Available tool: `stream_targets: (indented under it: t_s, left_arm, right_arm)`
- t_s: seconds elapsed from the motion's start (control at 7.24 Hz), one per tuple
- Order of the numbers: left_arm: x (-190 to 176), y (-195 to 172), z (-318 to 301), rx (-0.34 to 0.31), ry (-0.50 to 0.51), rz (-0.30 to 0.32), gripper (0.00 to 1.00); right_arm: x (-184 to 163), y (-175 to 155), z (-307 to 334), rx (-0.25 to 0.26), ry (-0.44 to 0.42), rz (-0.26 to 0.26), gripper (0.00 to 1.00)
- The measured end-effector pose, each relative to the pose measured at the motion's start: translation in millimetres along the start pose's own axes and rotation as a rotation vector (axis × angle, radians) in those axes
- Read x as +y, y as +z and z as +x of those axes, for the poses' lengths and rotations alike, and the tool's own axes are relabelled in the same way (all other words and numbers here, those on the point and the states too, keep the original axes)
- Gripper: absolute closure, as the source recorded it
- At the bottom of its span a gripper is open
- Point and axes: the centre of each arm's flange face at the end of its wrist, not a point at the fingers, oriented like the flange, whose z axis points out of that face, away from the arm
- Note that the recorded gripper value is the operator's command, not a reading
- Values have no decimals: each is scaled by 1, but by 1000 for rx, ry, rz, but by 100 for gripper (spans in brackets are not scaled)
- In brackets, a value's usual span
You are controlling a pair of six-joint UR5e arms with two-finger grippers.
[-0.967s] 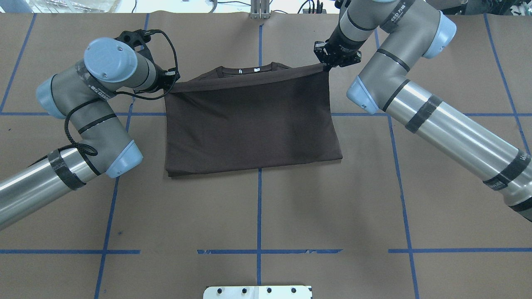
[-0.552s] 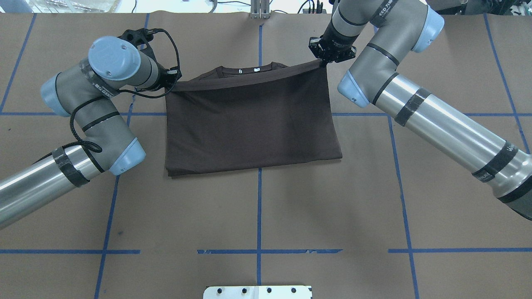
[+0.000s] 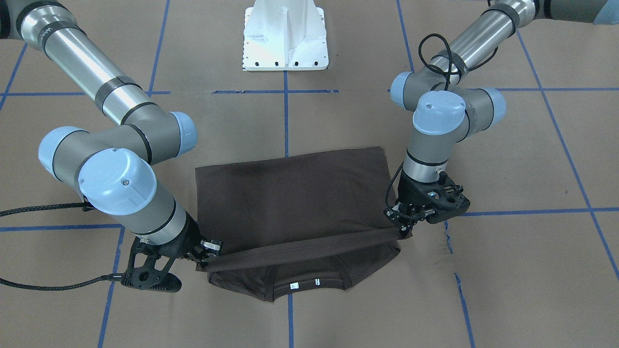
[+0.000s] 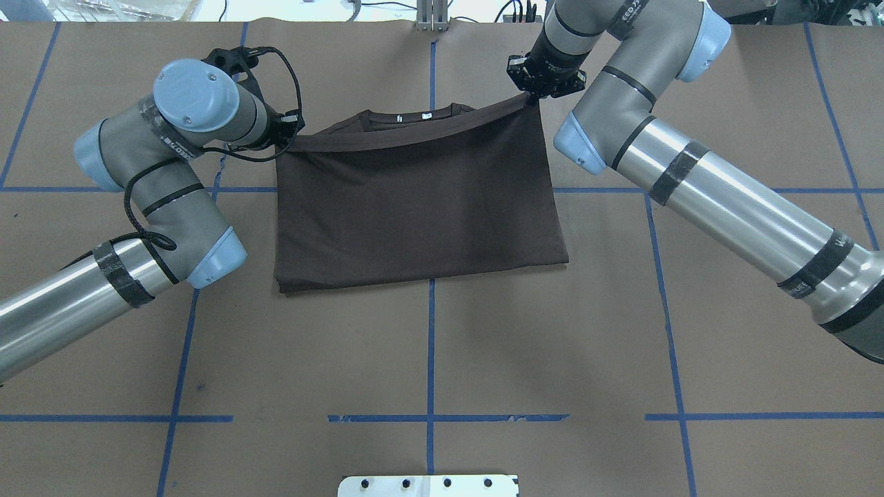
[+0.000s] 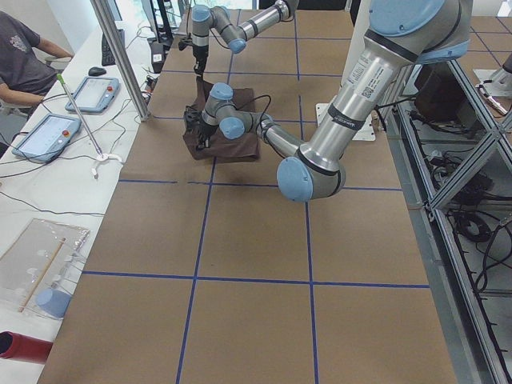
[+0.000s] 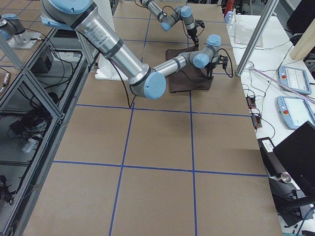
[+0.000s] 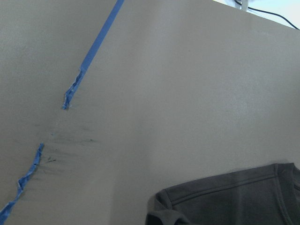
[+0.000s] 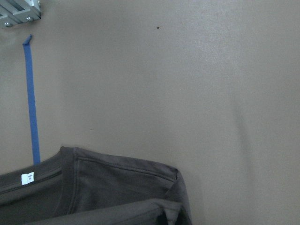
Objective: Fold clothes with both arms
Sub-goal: 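Release the hem near the collar and raise both grippers, then move the right gripper to the folded shirt's side edge and grasp it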
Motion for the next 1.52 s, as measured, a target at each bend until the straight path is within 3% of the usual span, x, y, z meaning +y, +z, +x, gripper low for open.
stream_targets:
  t_s: [0.14,0.28,0.41,0.55,1.1,1.52]
  left_arm:
    - [0,0,1,1,1,0,100]
    - [-1,-1,3,4,1,1,67]
    - [-1,-1,4,5,1,1,24]
    - [-1,-2,5,6,2,2,0]
    - [-2,-10,12,19,4,4,0]
    - [0,-41,27,74,1,8,0]
  right_arm:
    - [0,0,0,2,0,4,100]
    - [-1,0,0,3,0,6,100]
    - [-1,0,0,3,0,6,55]
    - [0,-1,-1,1,-2,7,1]
    - [22,14,9,-53,-34,23,0]
    - [124,27,36,-96,21,-39,0]
